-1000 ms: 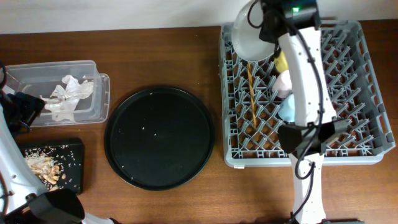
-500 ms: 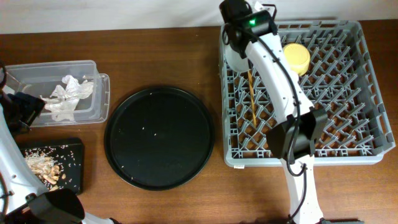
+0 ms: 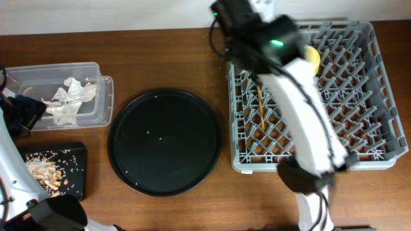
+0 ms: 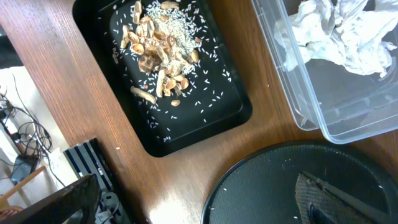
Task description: Sort waste into correct bins and load items into the dishwasher rack
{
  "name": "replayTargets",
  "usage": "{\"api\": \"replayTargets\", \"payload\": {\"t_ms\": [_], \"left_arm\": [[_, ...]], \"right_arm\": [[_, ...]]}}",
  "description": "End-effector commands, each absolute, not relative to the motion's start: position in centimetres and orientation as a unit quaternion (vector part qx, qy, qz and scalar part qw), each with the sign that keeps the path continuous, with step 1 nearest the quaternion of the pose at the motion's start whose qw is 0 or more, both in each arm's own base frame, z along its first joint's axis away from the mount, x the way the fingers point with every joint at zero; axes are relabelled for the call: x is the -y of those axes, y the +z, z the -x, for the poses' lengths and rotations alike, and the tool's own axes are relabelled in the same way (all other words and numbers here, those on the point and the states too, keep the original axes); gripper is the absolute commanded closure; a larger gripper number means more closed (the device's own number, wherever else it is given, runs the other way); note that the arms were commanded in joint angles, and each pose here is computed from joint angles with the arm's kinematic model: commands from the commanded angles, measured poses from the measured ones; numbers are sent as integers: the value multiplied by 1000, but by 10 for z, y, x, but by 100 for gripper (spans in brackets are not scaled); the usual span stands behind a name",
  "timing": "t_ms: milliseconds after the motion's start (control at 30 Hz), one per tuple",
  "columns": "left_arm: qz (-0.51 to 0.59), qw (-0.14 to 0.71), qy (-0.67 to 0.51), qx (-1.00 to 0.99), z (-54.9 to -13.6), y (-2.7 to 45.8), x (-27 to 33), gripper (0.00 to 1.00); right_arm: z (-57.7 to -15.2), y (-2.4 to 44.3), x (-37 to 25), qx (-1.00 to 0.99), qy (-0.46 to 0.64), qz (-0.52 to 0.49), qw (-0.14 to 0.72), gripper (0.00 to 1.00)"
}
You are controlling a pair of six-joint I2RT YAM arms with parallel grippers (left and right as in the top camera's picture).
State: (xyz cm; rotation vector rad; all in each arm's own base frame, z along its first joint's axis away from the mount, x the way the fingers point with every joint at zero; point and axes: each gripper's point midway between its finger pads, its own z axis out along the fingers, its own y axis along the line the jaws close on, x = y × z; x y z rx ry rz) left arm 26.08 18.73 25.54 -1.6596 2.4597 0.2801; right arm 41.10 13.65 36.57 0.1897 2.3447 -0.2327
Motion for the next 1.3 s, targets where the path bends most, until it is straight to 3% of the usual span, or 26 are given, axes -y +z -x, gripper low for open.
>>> {"api": "replayTargets", "payload": {"t_ms": [0, 167, 367, 500, 833, 933, 1067, 1267], "left_arm": [[557, 88, 97, -820, -259, 260, -189, 1], [557, 88, 97, -820, -258, 260, -189, 1], [557, 88, 97, -820, -259, 260, -189, 1], [557, 88, 97, -820, -259, 260, -189, 1], [557, 88, 97, -820, -259, 260, -189, 1], [557, 88, 97, -820, -258, 260, -189, 1], [557, 88, 97, -820, -258, 260, -189, 1], [557, 88, 97, -820, -258, 260, -189, 1]], "right_arm": [[-374, 409, -142, -917, -9, -11, 399, 1], [-302, 444, -131, -911, 68, 34, 405, 2], [-216, 429, -86, -919, 82, 28, 385, 2], [-196, 429, -88, -917, 115, 40, 381, 2], [-200, 410, -80, -929, 87, 50, 357, 2], [-182, 391, -41, -927, 75, -27, 366, 2], [-154, 340, -16, -876, 90, -82, 466, 2], [-208, 214, -54, -788, 196, 4, 584, 2]]}}
